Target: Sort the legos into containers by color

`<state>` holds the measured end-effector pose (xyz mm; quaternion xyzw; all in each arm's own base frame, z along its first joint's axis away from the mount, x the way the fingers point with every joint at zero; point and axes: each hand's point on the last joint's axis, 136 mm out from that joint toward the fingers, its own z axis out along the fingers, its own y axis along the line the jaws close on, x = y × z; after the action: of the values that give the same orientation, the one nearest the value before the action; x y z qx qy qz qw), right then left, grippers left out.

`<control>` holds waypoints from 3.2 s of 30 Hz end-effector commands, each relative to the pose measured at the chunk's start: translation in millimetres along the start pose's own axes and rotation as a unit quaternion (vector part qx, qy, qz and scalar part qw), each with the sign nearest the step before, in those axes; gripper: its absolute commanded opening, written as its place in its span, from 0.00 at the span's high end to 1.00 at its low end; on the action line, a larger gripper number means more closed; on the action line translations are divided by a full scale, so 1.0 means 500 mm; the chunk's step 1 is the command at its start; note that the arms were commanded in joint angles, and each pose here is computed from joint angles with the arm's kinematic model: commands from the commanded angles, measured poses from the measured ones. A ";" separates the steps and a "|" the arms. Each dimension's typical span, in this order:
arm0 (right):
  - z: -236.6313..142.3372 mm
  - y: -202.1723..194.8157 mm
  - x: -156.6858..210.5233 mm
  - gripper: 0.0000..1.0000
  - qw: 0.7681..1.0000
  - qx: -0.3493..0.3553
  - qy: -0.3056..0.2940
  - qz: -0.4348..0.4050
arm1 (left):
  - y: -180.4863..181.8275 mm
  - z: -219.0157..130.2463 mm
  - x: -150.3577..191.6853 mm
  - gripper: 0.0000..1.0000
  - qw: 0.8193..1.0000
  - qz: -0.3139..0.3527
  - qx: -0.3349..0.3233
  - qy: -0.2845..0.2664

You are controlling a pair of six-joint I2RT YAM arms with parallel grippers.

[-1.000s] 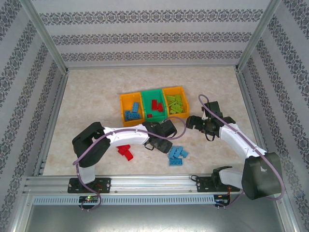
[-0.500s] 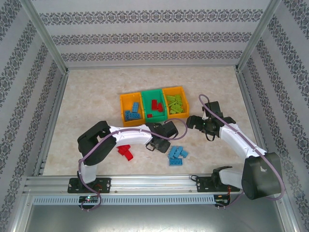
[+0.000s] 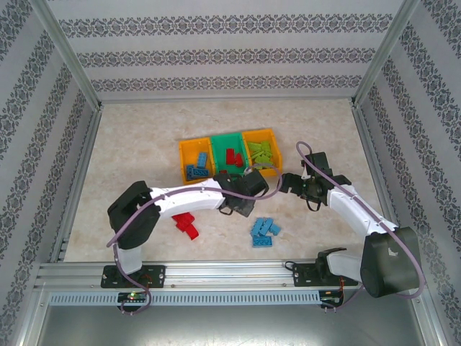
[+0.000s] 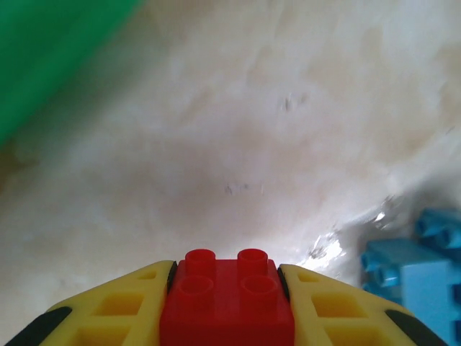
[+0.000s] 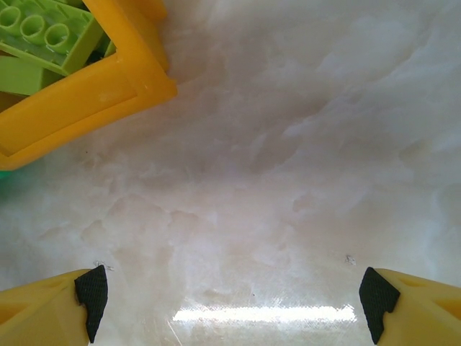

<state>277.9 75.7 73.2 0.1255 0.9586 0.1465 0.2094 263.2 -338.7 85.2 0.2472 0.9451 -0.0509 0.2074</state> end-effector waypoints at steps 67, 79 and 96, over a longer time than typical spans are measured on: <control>-0.034 0.027 0.311 0.38 0.980 0.044 0.140 -0.136 | 0.245 -0.054 -0.118 0.12 0.978 -0.202 0.012 -0.054; 0.003 0.025 0.288 0.47 0.979 0.080 0.131 -0.134 | 0.258 -0.078 -0.109 0.12 0.975 -0.212 0.001 -0.066; 0.036 0.049 0.242 0.56 0.978 0.074 0.118 -0.156 | 0.265 -0.074 -0.090 0.11 0.974 -0.219 -0.009 -0.060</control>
<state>170.8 137.2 15.2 -0.0220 0.9944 0.0575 0.0857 349.9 -238.5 126.4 0.0382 0.9672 -0.1000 0.2303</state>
